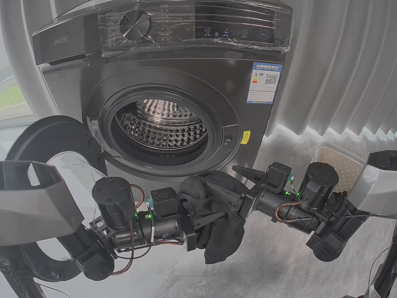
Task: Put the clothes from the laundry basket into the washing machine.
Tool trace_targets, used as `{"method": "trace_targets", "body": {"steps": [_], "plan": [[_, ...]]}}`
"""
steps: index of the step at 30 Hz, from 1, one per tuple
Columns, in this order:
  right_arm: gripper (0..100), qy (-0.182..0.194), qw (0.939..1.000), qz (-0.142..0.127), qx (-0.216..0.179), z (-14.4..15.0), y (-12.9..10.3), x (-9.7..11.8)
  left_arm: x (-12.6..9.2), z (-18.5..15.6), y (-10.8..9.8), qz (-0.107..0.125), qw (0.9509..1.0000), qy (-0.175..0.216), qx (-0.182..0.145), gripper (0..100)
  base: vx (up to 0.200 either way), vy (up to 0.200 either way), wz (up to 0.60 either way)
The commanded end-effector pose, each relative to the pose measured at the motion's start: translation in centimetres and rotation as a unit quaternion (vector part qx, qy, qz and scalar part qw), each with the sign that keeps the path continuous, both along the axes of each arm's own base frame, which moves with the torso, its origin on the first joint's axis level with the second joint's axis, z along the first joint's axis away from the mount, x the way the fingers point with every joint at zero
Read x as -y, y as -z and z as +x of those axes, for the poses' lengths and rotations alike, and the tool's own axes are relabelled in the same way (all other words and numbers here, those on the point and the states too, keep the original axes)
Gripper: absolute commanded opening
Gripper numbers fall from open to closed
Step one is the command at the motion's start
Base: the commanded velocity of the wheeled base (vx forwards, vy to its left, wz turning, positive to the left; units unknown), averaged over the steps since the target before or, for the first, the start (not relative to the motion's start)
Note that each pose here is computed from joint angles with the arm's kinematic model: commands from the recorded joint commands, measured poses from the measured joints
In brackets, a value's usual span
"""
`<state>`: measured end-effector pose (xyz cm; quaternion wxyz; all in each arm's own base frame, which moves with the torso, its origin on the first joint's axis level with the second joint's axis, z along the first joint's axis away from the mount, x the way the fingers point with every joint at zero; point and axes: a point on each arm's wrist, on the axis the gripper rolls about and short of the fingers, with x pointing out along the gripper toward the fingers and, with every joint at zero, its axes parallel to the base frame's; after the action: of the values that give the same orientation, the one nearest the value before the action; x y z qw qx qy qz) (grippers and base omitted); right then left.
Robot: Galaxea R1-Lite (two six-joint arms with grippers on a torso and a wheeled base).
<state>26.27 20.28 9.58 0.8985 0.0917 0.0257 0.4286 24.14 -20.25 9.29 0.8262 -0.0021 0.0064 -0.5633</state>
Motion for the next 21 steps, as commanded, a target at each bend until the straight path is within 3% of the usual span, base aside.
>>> {"method": "trace_targets", "body": {"steps": [1,7,12,15,16,17,21], "plan": [[100,0.003,1.0000,0.001,0.001,0.0,-0.1,0.2,-0.2,0.2,-0.5,-0.008,0.9999,-0.006,0.010,0,0.000,0.000,0.00],[100,0.029,0.9975,0.039,0.052,-0.4,-4.5,2.4,-1.8,1.6,-0.4,-0.008,0.9976,-0.068,0.007,0,0.000,0.000,0.00],[100,0.072,0.9929,0.053,0.078,0.2,-6.4,5.1,-2.5,2.2,-0.5,-0.012,0.9930,-0.117,0.004,0,0.000,0.000,0.00],[100,0.083,0.9911,0.056,0.087,0.1,-7.0,5.9,-2.7,2.4,-0.3,-0.018,0.9844,-0.175,-0.013,0,0.000,0.000,0.00],[100,0.083,0.9911,0.056,0.087,0.1,-7.0,5.9,-2.7,2.4,-0.3,-0.018,0.9839,-0.177,-0.013,0,0.000,0.000,0.00],[100,0.083,0.9905,0.059,0.092,-0.1,-7.4,6.1,-2.8,2.5,-0.2,-0.025,0.9785,-0.203,-0.023,0,0.000,0.000,0.00],[100,0.083,0.9900,0.062,0.096,-0.4,-7.6,6.3,-3.1,2.3,-0.2,-0.029,0.9651,-0.258,-0.035,0,0.000,0.000,0.00]]}}
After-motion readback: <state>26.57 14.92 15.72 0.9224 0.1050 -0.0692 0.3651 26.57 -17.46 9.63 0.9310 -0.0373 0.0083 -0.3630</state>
